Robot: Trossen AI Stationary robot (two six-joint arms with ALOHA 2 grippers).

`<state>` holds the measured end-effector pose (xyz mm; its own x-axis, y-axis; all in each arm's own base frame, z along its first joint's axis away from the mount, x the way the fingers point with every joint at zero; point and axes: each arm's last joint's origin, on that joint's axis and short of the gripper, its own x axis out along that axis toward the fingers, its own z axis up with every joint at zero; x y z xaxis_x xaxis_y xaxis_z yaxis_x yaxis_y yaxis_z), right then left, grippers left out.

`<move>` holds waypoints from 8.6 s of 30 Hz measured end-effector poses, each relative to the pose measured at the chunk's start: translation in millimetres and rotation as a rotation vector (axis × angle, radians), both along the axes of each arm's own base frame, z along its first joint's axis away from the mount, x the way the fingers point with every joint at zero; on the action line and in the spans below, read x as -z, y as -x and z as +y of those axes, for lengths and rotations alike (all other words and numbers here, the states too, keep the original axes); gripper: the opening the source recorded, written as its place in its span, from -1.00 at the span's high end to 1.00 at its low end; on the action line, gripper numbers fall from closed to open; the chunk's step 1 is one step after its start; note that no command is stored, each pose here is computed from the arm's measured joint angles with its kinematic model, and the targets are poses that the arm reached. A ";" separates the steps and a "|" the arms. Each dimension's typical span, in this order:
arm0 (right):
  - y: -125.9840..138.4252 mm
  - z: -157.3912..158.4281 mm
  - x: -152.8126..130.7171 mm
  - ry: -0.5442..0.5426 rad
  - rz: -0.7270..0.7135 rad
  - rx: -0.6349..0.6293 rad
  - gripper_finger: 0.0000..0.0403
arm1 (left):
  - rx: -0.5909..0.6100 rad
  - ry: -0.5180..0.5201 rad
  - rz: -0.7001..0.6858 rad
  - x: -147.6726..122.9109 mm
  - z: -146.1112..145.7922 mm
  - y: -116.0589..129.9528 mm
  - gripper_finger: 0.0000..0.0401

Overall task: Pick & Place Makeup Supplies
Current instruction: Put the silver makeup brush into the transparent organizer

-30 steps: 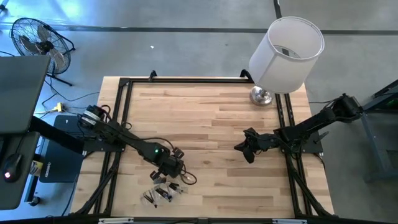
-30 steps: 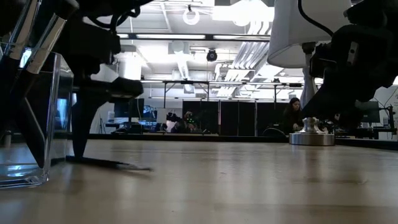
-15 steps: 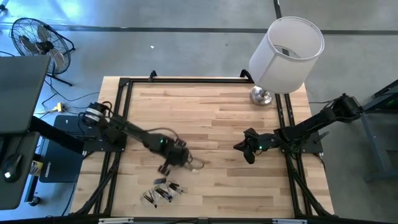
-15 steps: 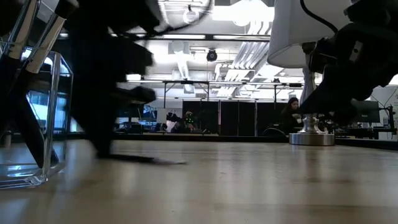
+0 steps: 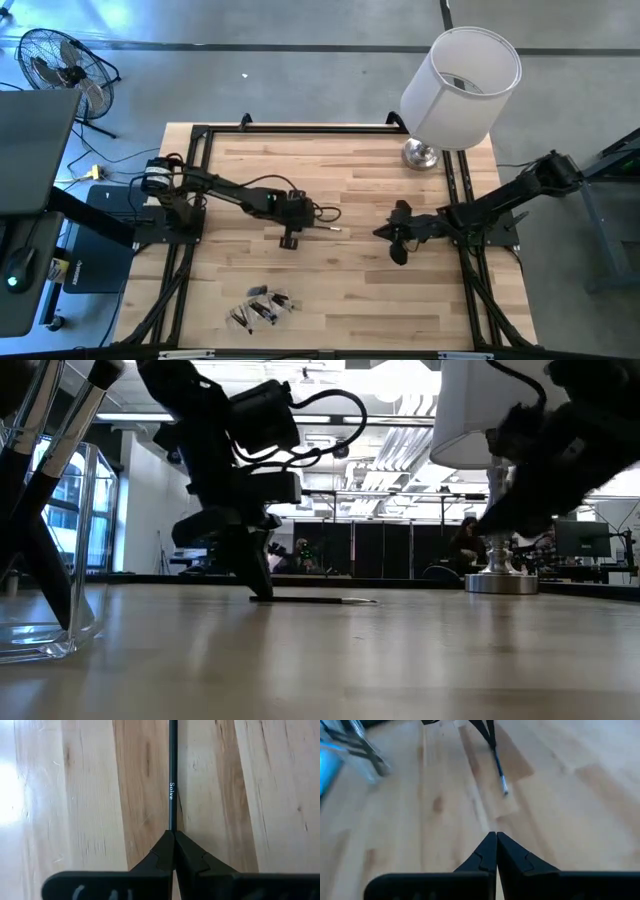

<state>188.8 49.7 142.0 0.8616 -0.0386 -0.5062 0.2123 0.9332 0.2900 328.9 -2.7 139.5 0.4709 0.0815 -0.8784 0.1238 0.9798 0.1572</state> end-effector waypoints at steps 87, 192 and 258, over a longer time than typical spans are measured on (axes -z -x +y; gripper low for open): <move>-125.5 -61.5 9.3 0.141 0.390 -0.231 1.00 | -0.090 -0.048 -0.113 -56.7 0.7 -40.0 0.23; 12.5 -31.8 -58.8 -0.243 -0.561 0.124 0.53 | 0.002 0.590 -1.148 -142.4 -52.9 35.4 0.97; -95.7 68.8 -48.3 -0.474 -0.051 0.212 0.98 | 0.407 0.598 -0.818 -26.2 -215.4 219.7 0.97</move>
